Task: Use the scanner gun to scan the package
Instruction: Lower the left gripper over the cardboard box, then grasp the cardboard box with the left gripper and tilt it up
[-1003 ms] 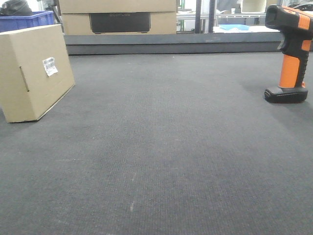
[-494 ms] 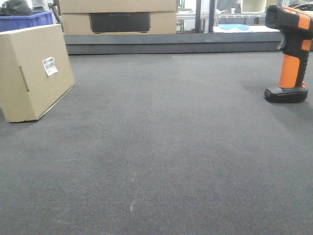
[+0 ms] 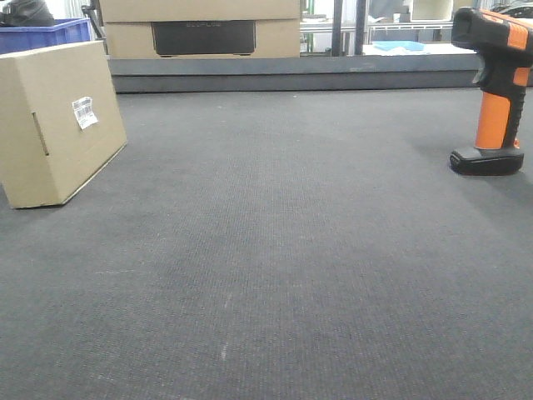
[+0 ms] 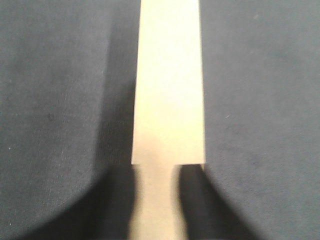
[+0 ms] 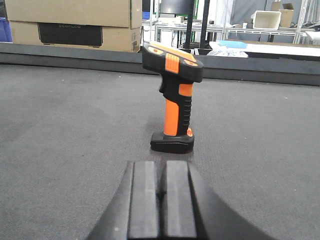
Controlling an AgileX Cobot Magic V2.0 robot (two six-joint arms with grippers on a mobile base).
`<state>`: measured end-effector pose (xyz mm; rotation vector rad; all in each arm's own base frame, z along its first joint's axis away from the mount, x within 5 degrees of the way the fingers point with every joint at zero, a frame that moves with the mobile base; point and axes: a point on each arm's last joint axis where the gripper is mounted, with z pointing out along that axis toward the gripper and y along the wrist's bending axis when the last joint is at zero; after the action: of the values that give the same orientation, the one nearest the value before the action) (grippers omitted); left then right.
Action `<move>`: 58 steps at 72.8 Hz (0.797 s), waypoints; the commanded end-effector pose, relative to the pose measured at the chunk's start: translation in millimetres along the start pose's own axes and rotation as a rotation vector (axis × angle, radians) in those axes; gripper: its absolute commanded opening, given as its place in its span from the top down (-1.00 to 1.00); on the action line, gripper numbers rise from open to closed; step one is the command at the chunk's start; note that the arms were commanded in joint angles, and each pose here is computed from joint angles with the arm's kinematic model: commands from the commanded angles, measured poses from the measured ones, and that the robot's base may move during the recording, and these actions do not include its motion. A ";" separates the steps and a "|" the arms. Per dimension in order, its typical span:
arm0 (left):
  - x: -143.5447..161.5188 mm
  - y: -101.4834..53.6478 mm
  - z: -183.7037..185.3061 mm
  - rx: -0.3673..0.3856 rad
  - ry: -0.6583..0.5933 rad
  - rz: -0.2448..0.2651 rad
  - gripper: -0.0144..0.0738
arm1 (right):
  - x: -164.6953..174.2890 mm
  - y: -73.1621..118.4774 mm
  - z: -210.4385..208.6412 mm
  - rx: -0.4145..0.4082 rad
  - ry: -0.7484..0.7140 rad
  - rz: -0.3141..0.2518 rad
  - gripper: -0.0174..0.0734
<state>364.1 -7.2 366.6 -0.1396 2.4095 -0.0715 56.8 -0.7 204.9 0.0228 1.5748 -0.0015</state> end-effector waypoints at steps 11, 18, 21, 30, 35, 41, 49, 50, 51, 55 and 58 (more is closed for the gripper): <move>-2.0 -0.1 14.0 -0.013 0.008 0.008 -0.66 | -2.0 -0.4 -0.3 0.007 -0.022 -0.006 0.99; 1.0 -2.7 26.1 -0.001 0.042 0.000 -0.52 | -2.0 -0.4 -0.3 0.007 -0.022 -0.006 0.99; 2.4 -4.6 31.4 0.001 0.054 0.006 -0.50 | -2.0 -0.4 -0.3 0.007 -0.022 -0.006 0.99; 5.8 -11.1 42.5 0.009 0.080 0.024 -0.50 | -2.0 -0.4 -0.3 0.007 -0.022 -0.006 0.99; 7.5 -14.1 47.5 0.012 0.092 0.030 -0.50 | -2.0 -0.4 -0.3 0.007 -0.022 -0.006 0.99; 9.2 -15.7 53.7 0.013 0.105 0.034 -0.50 | -2.0 -0.4 -0.3 0.007 -0.022 -0.006 0.99; 13.7 -15.3 67.4 0.007 0.143 0.034 -0.50 | -2.0 -0.4 -0.3 0.007 -0.022 -0.006 0.99; 14.5 -15.2 69.4 0.006 0.150 0.035 -0.50 | -2.0 -0.4 -0.3 0.007 -0.022 -0.006 0.99; 15.2 -15.1 71.1 0.005 0.155 0.035 -0.50 | -2.0 -0.4 -0.3 0.007 -0.022 -0.006 0.99; 17.3 -15.0 76.9 0.003 0.171 0.035 -0.50 | -2.0 -0.4 -0.3 0.007 -0.022 -0.006 0.99; 17.6 -14.9 77.8 0.002 0.173 0.035 -0.49 | -2.0 -0.4 -0.3 0.007 -0.022 -0.006 0.99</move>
<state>401.7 -23.2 299.3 -0.0981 2.5861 -0.0704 56.8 -0.7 204.9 0.0228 1.5748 -0.0015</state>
